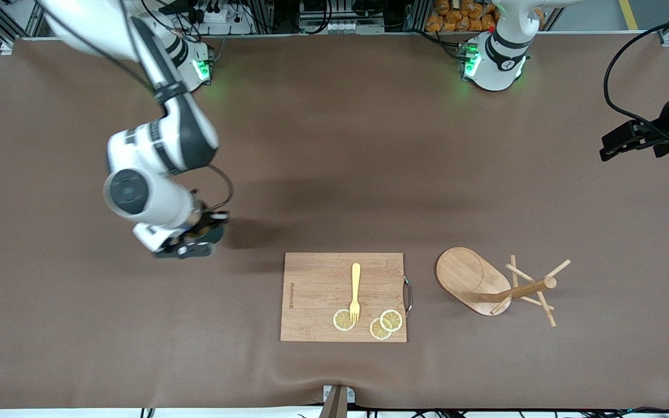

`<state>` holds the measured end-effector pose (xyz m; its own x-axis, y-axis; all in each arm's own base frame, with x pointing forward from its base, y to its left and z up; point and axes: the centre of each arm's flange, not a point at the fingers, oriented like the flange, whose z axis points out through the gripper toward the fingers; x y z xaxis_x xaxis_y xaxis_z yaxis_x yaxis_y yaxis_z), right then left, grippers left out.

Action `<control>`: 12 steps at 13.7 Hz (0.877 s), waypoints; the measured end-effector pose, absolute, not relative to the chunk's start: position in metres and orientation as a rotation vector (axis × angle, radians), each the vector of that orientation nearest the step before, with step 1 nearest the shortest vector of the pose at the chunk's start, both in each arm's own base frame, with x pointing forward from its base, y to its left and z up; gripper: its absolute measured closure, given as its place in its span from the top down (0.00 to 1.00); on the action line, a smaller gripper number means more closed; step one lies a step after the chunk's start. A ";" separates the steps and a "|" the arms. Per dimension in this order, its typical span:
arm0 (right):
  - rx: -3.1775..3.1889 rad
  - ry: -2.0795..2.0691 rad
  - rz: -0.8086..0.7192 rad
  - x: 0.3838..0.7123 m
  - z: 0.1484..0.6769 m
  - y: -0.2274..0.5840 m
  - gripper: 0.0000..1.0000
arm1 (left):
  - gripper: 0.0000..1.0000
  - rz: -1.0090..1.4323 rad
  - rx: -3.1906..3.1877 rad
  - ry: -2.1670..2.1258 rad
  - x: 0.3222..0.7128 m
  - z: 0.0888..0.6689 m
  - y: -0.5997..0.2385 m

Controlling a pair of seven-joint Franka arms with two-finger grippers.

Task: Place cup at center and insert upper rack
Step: 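Carry the teal mug with the right gripper toward the table middle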

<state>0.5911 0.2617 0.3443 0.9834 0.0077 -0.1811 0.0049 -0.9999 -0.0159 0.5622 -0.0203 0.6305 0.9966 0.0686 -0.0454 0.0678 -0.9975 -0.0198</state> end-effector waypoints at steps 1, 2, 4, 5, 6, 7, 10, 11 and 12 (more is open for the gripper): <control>-3.123 -0.016 0.306 0.578 0.345 0.287 0.05 | 1.00 0.072 -3.121 -0.106 0.562 0.630 -0.020; -3.123 -0.040 0.326 0.564 0.345 0.311 0.05 | 1.00 0.072 -3.121 -0.106 0.562 0.630 -0.020; -3.088 -0.078 0.388 0.536 0.344 0.353 0.05 | 1.00 0.074 -3.121 -0.107 0.563 0.630 -0.020; -3.078 -0.085 0.407 0.524 0.344 0.371 0.05 | 1.00 0.077 -3.120 -0.107 0.563 0.629 -0.020; -3.077 -0.086 0.416 0.513 0.344 0.386 0.05 | 1.00 0.079 -3.120 -0.107 0.563 0.628 -0.020; -3.080 -0.074 0.422 0.502 0.344 0.401 0.05 | 1.00 0.081 -3.120 -0.107 0.564 0.627 -0.020; -3.103 -0.047 0.425 0.467 0.344 0.443 0.05 | 1.00 0.083 -3.120 -0.107 0.564 0.626 -0.020; -3.109 -0.036 0.419 0.455 0.341 0.456 0.05 | 1.00 0.084 -3.120 -0.107 0.564 0.626 -0.020; -3.111 -0.021 0.399 0.445 0.337 0.470 0.05 | 1.00 0.087 -3.120 -0.107 0.564 0.625 -0.020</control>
<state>0.4450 0.4703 0.3373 0.9676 0.0136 -0.2523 0.0124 -0.9999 -0.0062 0.5642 -0.0202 0.6254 0.9961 0.0687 -0.0549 0.0677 -0.9975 -0.0205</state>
